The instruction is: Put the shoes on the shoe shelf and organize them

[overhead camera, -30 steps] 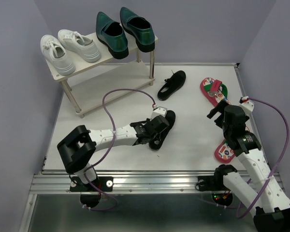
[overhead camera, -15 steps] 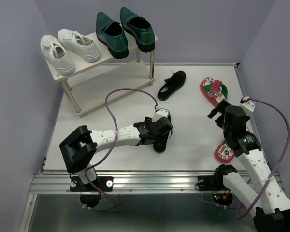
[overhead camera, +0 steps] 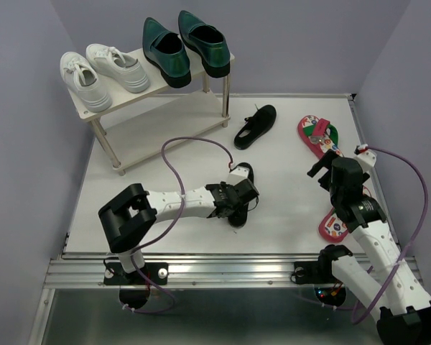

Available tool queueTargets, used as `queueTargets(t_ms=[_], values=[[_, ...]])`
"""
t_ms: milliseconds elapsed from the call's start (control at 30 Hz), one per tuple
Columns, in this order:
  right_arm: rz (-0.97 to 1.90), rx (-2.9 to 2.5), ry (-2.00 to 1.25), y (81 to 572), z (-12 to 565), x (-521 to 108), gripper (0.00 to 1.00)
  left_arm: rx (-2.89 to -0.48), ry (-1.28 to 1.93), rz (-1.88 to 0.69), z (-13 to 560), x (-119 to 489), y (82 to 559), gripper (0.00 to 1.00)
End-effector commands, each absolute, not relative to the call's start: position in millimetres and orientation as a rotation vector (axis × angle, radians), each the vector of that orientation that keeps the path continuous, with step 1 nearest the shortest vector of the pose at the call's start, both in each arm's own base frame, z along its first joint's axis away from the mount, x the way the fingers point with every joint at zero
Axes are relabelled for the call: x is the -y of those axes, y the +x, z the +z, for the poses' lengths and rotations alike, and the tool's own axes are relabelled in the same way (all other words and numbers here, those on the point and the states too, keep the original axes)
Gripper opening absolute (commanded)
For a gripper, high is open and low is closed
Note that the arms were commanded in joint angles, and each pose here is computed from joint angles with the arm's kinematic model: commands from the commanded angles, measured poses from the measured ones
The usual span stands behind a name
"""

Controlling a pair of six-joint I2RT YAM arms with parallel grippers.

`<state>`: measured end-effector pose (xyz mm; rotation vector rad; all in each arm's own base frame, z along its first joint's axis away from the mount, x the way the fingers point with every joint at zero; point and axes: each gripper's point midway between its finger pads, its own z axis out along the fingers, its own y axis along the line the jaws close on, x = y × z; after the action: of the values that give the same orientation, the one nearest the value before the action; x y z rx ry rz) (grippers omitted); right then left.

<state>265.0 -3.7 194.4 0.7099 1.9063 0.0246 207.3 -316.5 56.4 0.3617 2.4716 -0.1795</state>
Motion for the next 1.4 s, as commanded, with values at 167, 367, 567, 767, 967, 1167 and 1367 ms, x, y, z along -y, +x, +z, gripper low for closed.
queueTargets(t_ms=[167, 367, 567, 767, 967, 1167, 1367], values=[[0.036, -1.86, 0.703, 271.6, 203.7, 4.5, 1.0, -2.44, 0.252, -0.107, 69.1, 305.4, 215.6, 0.0], [0.046, -1.863, 0.7, 273.1, 201.8, 2.5, 1.0, -2.354, 0.104, -0.121, 123.8, 276.4, 229.3, 0.0], [0.056, -1.862, 0.697, 274.1, 200.3, 1.0, 1.0, -2.317, -0.106, -0.183, 153.4, 230.4, 242.0, 0.0], [0.068, -1.864, 0.692, 275.8, 198.2, -1.2, 1.0, -2.28, -0.283, -0.191, 166.5, 184.8, 254.2, 0.0], [0.081, -1.865, 0.686, 276.8, 197.7, -3.3, 1.0, -2.241, -0.483, -0.07, 165.0, 138.0, 270.9, 0.0], [0.08, -1.864, 0.678, 276.5, 199.0, -3.3, 1.0, -2.179, -0.58, 0.036, 169.6, 100.5, 298.6, 0.0], [0.08, -1.861, 0.677, 277.5, 199.8, -3.5, 1.0, -2.153, -0.613, 0.159, 169.3, 67.6, 320.1, 0.0]])
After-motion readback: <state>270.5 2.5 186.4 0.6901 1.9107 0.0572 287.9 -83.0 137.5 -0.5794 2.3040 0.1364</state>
